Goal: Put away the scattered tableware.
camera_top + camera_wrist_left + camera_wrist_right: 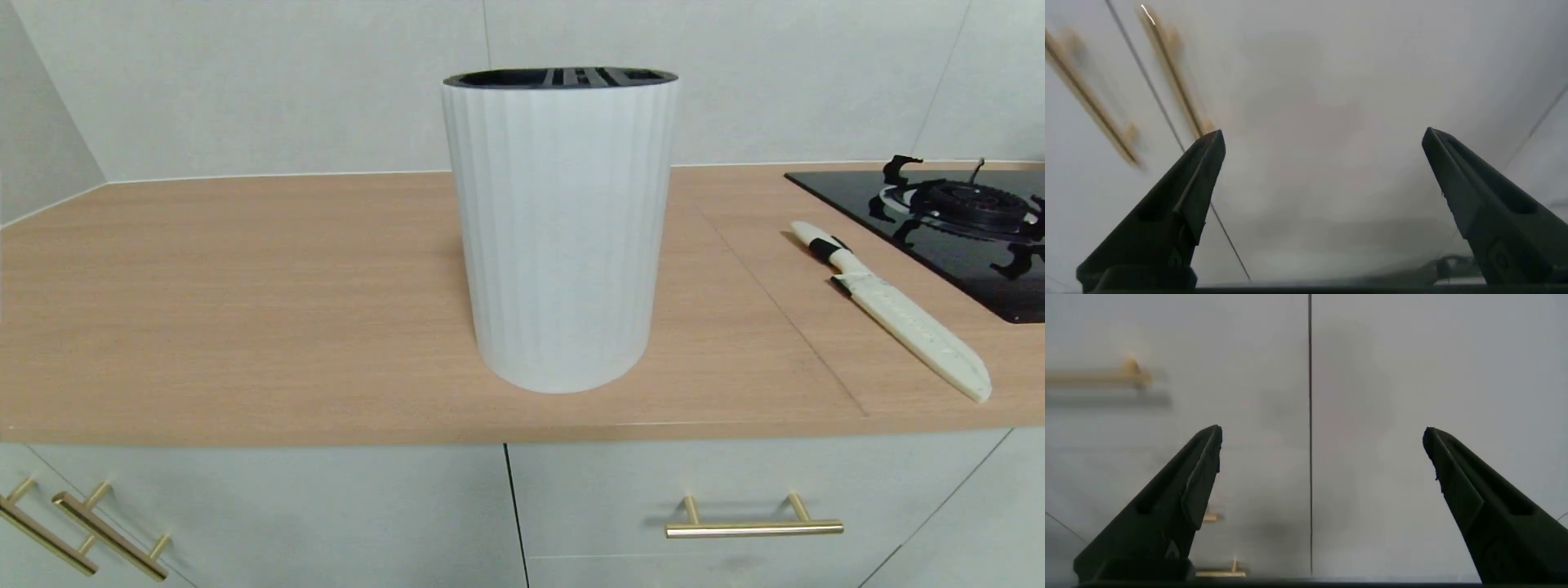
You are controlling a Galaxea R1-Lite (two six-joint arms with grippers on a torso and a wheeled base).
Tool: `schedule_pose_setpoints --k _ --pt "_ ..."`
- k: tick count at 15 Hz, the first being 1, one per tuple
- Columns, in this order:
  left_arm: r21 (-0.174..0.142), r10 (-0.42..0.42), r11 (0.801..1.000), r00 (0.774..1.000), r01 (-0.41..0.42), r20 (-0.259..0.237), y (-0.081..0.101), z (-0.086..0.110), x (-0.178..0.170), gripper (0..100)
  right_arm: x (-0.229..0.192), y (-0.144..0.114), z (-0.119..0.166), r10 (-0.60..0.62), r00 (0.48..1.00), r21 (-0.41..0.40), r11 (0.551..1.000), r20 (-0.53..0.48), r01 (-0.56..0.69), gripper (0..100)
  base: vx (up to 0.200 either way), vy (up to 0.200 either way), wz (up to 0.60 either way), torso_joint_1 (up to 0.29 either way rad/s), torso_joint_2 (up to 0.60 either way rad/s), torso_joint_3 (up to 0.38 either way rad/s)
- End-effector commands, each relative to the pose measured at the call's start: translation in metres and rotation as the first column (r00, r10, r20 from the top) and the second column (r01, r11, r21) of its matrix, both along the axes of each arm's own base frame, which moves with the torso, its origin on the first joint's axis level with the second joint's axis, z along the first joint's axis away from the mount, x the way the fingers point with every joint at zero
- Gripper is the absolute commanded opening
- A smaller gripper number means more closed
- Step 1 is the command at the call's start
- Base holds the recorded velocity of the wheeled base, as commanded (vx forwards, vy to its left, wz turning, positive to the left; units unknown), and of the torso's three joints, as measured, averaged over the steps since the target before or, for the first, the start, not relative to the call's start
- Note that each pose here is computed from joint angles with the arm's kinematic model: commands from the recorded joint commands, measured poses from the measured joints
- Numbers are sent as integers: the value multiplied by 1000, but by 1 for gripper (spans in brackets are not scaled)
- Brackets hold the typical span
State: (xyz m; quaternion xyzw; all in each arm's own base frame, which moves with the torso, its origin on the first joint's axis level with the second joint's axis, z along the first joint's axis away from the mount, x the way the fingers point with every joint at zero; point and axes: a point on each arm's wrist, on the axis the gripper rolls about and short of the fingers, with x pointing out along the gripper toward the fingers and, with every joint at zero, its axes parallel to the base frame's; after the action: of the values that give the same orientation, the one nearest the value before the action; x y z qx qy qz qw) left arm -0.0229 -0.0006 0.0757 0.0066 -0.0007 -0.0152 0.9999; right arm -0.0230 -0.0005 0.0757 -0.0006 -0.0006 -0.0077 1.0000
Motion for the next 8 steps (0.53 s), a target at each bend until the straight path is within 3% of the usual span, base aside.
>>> schedule_pose_setpoints --k 1,8 --pt "1 0 1000 1000 0 -1 0 0 0 100 0 0 0 0 1000 0 1000 -1 0 100 0 0 0 163 -496 -295" --pt "1 0 1000 1000 0 -1 0 0 0 100 0 0 0 0 1000 -2 1000 -1 0 100 0 0 0 189 -470 -284"
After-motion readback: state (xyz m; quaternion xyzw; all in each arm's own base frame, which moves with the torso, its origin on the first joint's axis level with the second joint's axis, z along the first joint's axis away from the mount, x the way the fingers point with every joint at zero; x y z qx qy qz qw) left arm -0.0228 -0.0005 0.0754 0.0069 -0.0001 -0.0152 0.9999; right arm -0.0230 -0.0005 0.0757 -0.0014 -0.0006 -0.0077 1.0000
